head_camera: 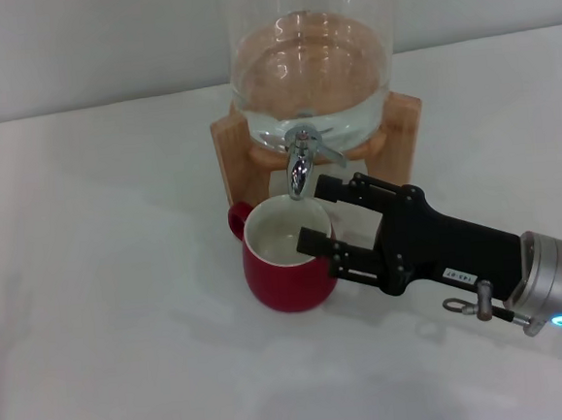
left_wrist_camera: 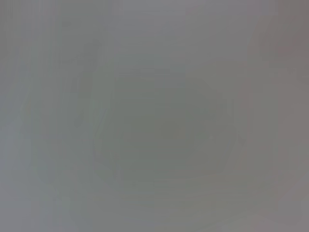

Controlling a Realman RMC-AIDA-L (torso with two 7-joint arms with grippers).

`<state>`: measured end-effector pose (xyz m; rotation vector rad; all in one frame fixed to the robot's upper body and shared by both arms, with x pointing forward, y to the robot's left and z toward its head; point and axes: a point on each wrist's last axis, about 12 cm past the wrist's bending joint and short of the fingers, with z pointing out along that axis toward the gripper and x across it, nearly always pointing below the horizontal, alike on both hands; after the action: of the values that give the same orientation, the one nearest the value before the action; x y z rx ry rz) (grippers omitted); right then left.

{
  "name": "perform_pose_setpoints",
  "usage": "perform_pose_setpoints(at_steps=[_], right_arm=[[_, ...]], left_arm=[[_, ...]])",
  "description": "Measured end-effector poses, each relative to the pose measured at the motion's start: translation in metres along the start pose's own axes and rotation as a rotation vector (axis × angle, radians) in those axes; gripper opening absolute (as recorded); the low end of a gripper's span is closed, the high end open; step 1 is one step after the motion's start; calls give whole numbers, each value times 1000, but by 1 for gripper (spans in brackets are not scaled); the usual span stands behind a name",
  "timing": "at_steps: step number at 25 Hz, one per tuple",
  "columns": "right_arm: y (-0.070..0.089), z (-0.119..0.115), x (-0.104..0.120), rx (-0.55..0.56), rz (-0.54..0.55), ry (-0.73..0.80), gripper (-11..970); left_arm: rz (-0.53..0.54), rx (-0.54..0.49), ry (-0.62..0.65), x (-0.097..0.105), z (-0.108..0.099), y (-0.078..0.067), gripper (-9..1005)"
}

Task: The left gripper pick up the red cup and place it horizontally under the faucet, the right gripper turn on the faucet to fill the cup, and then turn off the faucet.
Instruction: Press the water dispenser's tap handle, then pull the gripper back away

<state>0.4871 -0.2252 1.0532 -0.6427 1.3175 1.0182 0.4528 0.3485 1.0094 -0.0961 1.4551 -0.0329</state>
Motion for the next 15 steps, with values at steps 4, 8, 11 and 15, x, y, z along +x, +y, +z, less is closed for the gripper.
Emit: perform_pose_setpoints(at_steps=[4, 8, 11, 15], right_arm=[[-3, 1, 0, 24, 0, 5, 719], [-6, 1, -1, 38, -4, 1, 718], [-8, 1, -2, 50, -6, -5, 718], [-8, 1, -2, 52, -7, -5, 718]], left_arm=[[0, 0, 0, 0, 0, 0, 827], [0, 0, 0, 0, 0, 0, 827], [0, 0, 0, 0, 0, 0, 827], [0, -1, 2, 0, -1, 0, 827]])
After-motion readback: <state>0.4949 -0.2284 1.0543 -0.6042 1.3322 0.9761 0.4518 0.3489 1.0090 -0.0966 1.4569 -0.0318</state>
